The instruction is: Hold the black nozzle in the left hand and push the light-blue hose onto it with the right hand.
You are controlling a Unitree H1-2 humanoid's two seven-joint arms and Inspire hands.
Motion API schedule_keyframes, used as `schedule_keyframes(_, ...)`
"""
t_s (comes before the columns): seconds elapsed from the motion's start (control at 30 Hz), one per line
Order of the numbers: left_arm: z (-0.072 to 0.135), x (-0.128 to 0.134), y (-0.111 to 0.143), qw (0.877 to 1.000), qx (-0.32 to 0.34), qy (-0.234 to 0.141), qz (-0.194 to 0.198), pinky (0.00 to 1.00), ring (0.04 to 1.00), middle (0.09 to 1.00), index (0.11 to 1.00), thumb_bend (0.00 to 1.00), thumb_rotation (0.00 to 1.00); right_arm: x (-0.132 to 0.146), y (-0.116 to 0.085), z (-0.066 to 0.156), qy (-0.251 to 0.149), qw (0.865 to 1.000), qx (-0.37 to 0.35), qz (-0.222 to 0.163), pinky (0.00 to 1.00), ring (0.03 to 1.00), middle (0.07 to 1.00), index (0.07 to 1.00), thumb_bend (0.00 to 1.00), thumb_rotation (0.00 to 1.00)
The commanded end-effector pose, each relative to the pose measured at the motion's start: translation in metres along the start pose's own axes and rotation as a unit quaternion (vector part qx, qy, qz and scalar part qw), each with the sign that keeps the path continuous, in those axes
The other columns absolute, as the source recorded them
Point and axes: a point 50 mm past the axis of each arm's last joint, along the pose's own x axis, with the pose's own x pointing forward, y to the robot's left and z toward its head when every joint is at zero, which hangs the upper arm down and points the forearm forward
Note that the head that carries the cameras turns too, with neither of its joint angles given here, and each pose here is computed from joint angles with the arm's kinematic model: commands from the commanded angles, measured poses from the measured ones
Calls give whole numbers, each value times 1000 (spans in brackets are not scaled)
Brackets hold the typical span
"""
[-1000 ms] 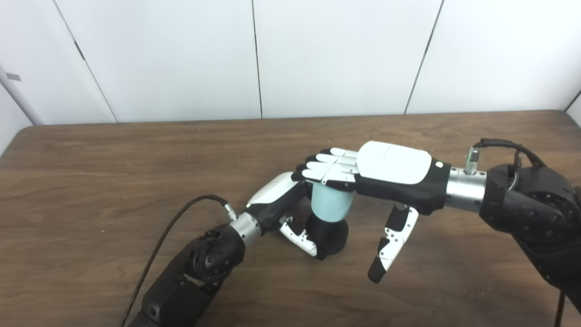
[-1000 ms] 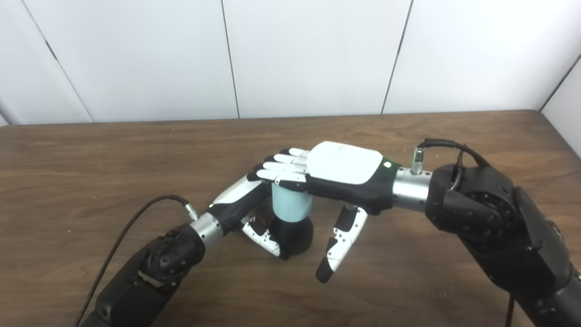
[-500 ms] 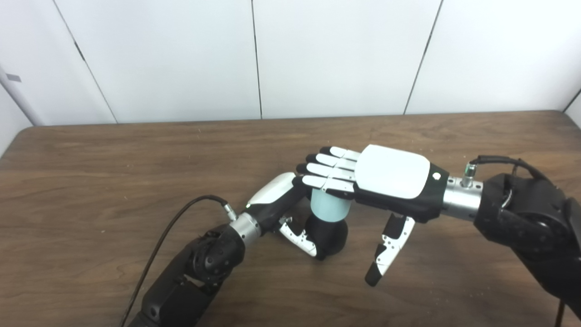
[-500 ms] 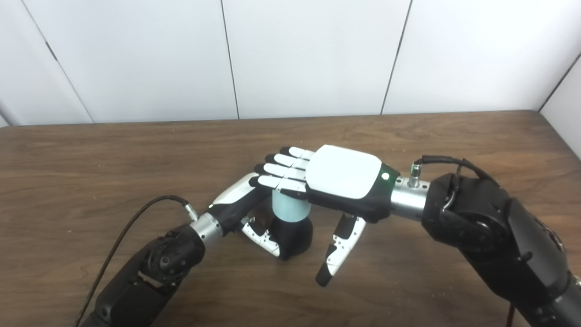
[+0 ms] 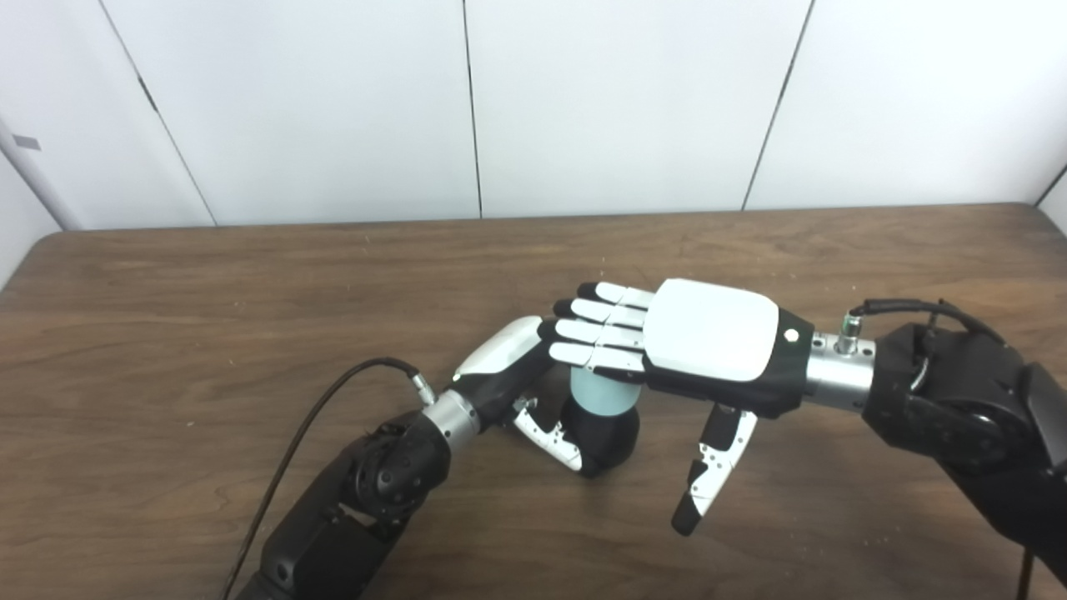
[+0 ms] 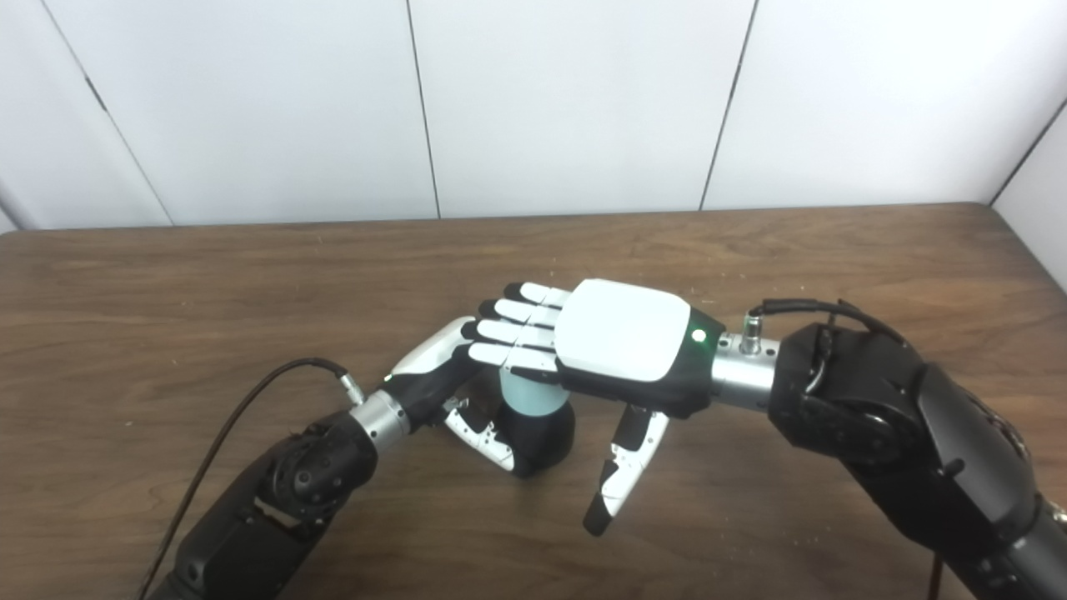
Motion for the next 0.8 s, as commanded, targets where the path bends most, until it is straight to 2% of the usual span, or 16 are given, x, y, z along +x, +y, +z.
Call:
schedule_keyframes(0.0, -19, -8, -26, 996, -6, 56, -66, 1000, 605, 514, 469, 523, 0, -1, -14, -2, -14, 997, 38, -59, 1000, 1000, 1000, 1000, 767, 723)
schedule_keyframes(0.1, -20, -8, -25, 996, -9, 56, -67, 1000, 605, 512, 470, 523, 0, 0, -30, -2, 5, 980, 127, -156, 955, 994, 1000, 998, 727, 637)
schedule_keyframes(0.2, -20, -8, -25, 996, -10, 56, -67, 1000, 605, 512, 470, 524, 0, -1, -46, -6, 30, 955, 187, -228, 921, 976, 1000, 1000, 697, 583)
schedule_keyframes(0.27, -20, -7, -25, 996, -11, 56, -67, 1000, 605, 512, 470, 523, 0, -4, -54, -10, 47, 942, 205, -260, 870, 950, 1000, 1000, 689, 572)
schedule_keyframes(0.33, -20, -7, -24, 996, -11, 56, -67, 1000, 605, 513, 469, 523, 0, -5, -59, -13, 56, 936, 212, -274, 801, 927, 996, 1000, 680, 567)
schedule_keyframes(0.37, -20, -7, -24, 996, -11, 55, -67, 1000, 605, 513, 469, 523, 0, -6, -65, -17, 70, 923, 235, -295, 791, 924, 996, 1000, 679, 566)
schedule_keyframes(0.43, -19, -6, -24, 996, -10, 54, -67, 1000, 605, 513, 469, 523, 0, -7, -75, -21, 93, 898, 280, -328, 708, 863, 961, 1000, 674, 577)
schedule_keyframes(0.53, -19, -6, -24, 996, -8, 54, -68, 1000, 604, 513, 469, 523, 0, -9, -80, -26, 130, 868, 330, -348, 628, 810, 926, 967, 650, 581)
schedule_keyframes(0.67, -19, -6, -24, 996, -5, 55, -69, 1000, 604, 513, 469, 523, 0, -12, -67, -33, 165, 832, 387, -362, 577, 755, 882, 908, 582, 558)
schedule_keyframes(0.77, -19, -7, -24, 996, -4, 55, -69, 1000, 604, 513, 469, 523, 0, -15, -49, -39, 179, 805, 425, -372, 533, 713, 835, 857, 563, 460)
